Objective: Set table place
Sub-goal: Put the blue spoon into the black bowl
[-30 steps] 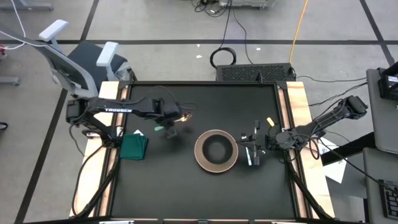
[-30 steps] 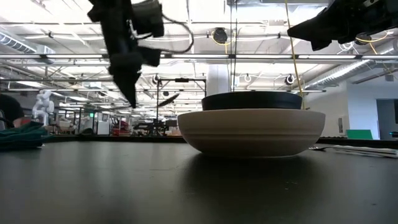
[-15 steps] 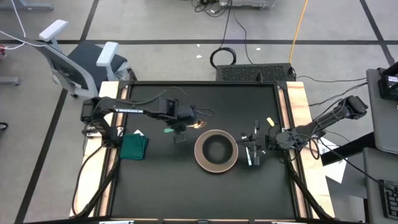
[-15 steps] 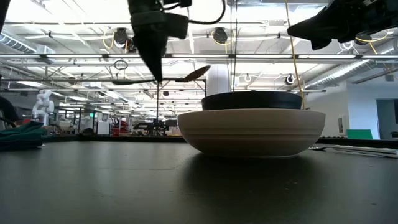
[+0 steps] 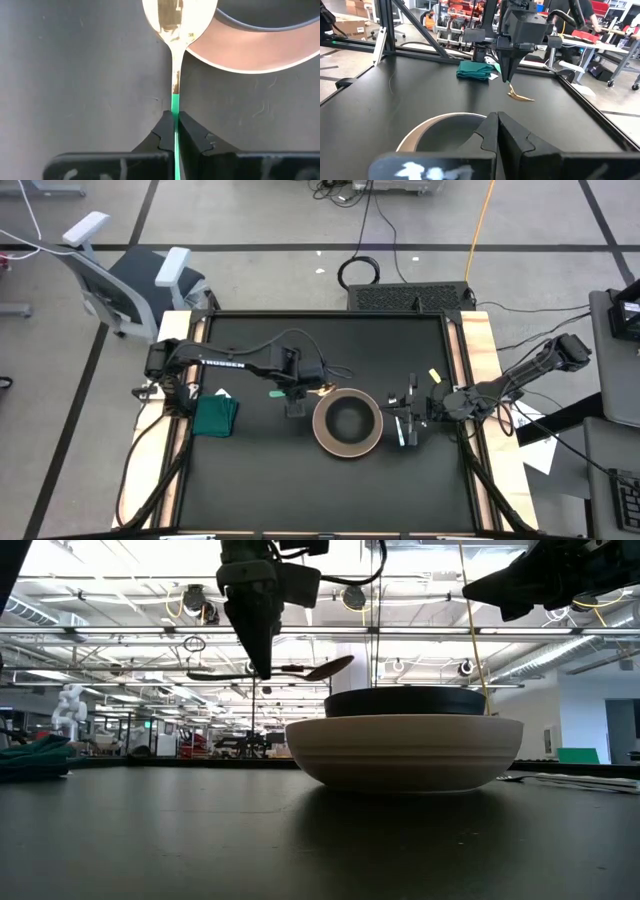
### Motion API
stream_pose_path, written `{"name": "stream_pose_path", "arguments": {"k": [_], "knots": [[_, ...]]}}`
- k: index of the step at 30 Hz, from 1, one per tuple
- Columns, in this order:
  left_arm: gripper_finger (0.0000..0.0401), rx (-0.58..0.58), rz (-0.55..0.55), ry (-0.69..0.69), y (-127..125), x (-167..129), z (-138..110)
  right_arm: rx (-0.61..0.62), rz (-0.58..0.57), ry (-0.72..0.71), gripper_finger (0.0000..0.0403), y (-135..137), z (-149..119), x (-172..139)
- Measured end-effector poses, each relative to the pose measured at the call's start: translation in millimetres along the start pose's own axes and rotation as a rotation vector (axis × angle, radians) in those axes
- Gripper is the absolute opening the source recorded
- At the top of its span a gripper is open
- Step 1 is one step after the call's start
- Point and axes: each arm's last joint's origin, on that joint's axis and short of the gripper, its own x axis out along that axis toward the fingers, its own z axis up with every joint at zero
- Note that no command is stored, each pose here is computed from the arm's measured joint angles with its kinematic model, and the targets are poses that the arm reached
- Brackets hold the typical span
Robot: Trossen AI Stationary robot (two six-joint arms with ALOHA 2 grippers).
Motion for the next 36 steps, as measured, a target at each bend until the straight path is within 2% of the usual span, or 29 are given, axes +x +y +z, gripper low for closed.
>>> {"name": "stream_pose_path", "arguments": {"k": [7,13,16,21,25,31,36], "knots": [[0.0028,0.011,-0.003,-0.004,-1.7,-3.0,0.8,-0.001,0.000,-0.001,0.0000,-0.1,0.1,0.0],[0.0007,0.038,-0.035,-0.071,-11.3,-20.0,9.8,-0.006,-0.004,-0.001,0.0000,-0.2,0.1,0.0],[0.0012,0.053,-0.041,-0.119,-16.2,-32.4,15.5,-0.012,-0.007,0.000,0.0000,-0.2,0.0,0.0],[0.0017,0.079,-0.049,-0.169,-22.9,-44.8,26.9,-0.031,-0.089,0.013,0.0000,-2.7,-0.8,-0.4],[0.0006,0.121,-0.051,-0.139,-30.1,-36.8,40.9,-0.028,-0.092,0.013,0.0000,-4.0,-0.3,-2.5],[0.0024,0.183,-0.053,-0.058,-42.6,-19.4,58.0,-0.019,-0.092,0.037,0.0000,-8.4,-1.2,-10.2],[0.0007,0.250,-0.093,-0.058,-52.2,-7.7,66.0,0.020,-0.101,0.053,0.0000,-15.4,-1.3,-22.2]]}}
